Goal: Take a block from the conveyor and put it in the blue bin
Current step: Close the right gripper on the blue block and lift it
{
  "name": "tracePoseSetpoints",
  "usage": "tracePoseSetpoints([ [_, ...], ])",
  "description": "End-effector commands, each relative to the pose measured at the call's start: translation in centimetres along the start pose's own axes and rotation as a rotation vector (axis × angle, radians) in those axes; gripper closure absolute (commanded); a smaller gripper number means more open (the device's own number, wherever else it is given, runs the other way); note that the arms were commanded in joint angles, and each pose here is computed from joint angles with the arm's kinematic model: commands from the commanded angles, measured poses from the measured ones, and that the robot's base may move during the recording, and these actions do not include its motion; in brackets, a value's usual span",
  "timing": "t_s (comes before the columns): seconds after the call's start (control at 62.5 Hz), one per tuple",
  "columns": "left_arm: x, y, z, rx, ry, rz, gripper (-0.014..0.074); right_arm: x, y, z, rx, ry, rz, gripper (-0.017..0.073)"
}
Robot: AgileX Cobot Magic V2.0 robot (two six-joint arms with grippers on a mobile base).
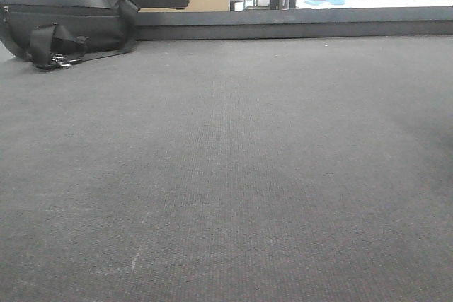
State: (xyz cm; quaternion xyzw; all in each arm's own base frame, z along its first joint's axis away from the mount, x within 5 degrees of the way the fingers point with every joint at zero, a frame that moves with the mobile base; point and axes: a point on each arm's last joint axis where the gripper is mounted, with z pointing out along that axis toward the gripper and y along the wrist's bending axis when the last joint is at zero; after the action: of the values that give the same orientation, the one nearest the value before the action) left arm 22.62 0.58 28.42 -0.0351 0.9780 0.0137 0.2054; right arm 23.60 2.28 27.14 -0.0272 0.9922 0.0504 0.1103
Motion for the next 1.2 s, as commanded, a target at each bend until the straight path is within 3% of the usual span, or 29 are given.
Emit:
tracePoseSetpoints([
  [0.0,-0.3,0.0,-0.3,0.007,-0.017,-0.02,0.0705,-0.6,-0.2,0.4,0.009,-0.013,0.002,0.0101],
  [0.304,-0.3,0.0,-0.3,0.007,-0.017,-0.02,0.0705,-2.0,-0.6,4.0,0.013,0.063,0.015,0.0166],
  [0.608,-0.3,0.0,-0.3,0.007,-0.017,-0.02,0.0705,-1.8,-0.9,6.8,0.016,0.132,0.024,0.0168],
  [1.055,-0.3,0.0,-0.3,0.008,-0.019,-0.02,0.0705,-1.7,-0.9,7.1,0.017,0.123,0.025,0.0168],
  [1.119,-0.3,0.0,-0.3,0.008,-0.019,-0.02,0.0705,-1.6,-0.9,7.1,0.017,0.125,0.025,0.0195],
  [1.183,-0.3,0.0,-0.3,0.008,-0.019,-0.02,0.0705,-1.6,-0.9,7.1,0.017,0.125,0.025,0.0279],
])
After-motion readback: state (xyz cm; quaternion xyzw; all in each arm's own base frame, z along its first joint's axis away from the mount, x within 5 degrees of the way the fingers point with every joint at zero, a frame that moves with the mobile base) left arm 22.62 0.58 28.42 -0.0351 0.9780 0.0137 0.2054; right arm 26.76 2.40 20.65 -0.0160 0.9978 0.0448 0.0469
